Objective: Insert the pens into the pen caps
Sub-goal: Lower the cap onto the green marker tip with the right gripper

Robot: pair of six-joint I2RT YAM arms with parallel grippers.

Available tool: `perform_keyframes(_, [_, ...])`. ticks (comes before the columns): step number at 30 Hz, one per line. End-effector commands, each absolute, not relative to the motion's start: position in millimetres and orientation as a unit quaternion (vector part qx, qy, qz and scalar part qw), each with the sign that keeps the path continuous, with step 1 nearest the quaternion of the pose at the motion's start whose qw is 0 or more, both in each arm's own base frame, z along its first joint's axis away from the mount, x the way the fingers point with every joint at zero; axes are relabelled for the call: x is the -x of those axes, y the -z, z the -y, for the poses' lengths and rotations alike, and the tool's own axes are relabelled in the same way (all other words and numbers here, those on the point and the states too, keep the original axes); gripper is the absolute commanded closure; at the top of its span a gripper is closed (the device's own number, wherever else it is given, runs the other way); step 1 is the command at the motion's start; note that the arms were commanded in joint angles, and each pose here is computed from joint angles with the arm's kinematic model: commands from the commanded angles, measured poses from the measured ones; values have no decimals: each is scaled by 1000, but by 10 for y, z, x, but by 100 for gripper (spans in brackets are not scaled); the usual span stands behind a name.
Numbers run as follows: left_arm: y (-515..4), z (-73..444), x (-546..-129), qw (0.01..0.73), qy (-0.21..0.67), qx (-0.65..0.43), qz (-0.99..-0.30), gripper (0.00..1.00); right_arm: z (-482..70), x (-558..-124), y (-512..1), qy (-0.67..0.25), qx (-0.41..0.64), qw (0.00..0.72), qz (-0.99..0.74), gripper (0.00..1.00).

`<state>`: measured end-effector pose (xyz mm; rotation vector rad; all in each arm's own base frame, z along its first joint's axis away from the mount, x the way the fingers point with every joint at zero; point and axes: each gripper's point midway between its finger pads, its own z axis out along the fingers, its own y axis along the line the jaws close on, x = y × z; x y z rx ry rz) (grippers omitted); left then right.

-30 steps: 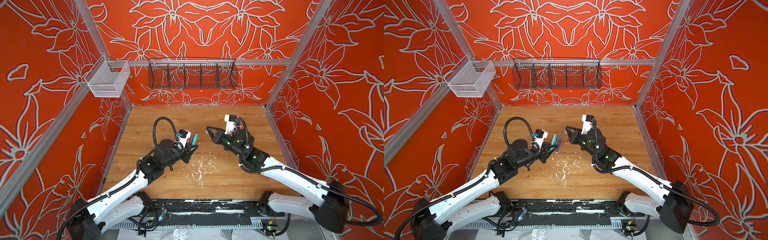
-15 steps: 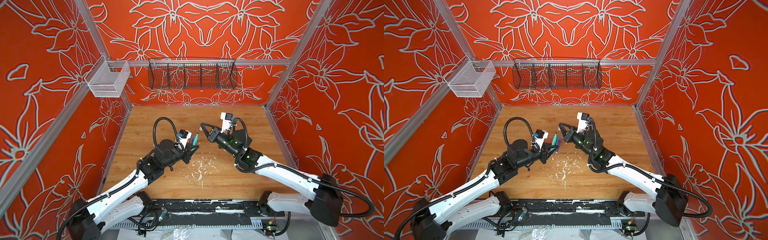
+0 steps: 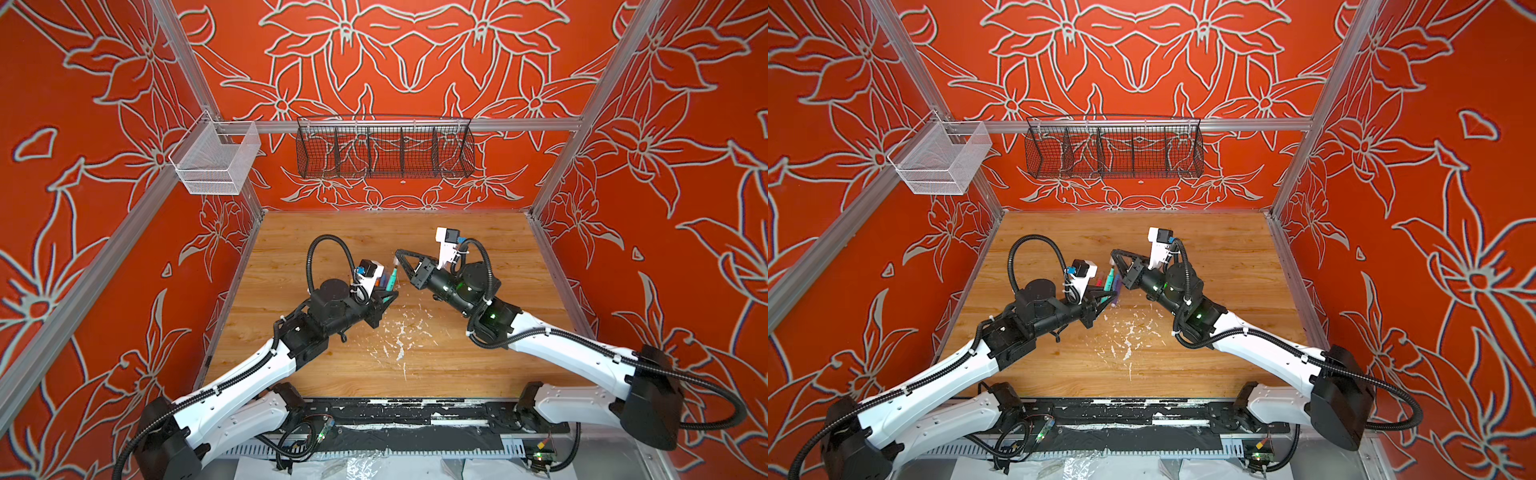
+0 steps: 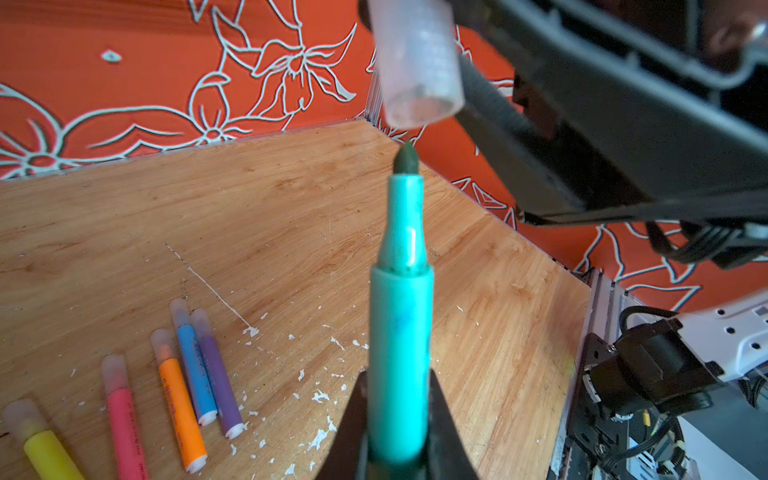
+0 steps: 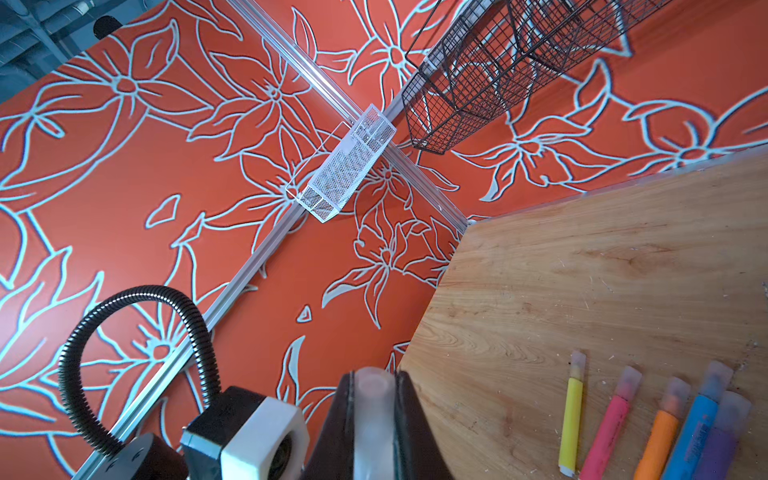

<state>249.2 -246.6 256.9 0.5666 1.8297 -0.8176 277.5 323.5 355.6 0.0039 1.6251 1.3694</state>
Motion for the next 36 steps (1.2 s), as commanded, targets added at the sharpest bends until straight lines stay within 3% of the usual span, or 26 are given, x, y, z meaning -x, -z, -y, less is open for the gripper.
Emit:
perform_keyframes(1, [-2673,2478,-2475,522,341,-243,-743,100,-3260,-2761,-3718,-571,4,500,-651,100])
perform_keyframes(23, [-2683,2465,-2468,525,340,-242,-742,100,-3176,-2804,-3570,-533,-4,515,-671,100])
perform_keyframes(36, [-2663,2454,-2507,526,333,-235,-746,100,-3322,-2528,-3449,-557,39,501,-661,100])
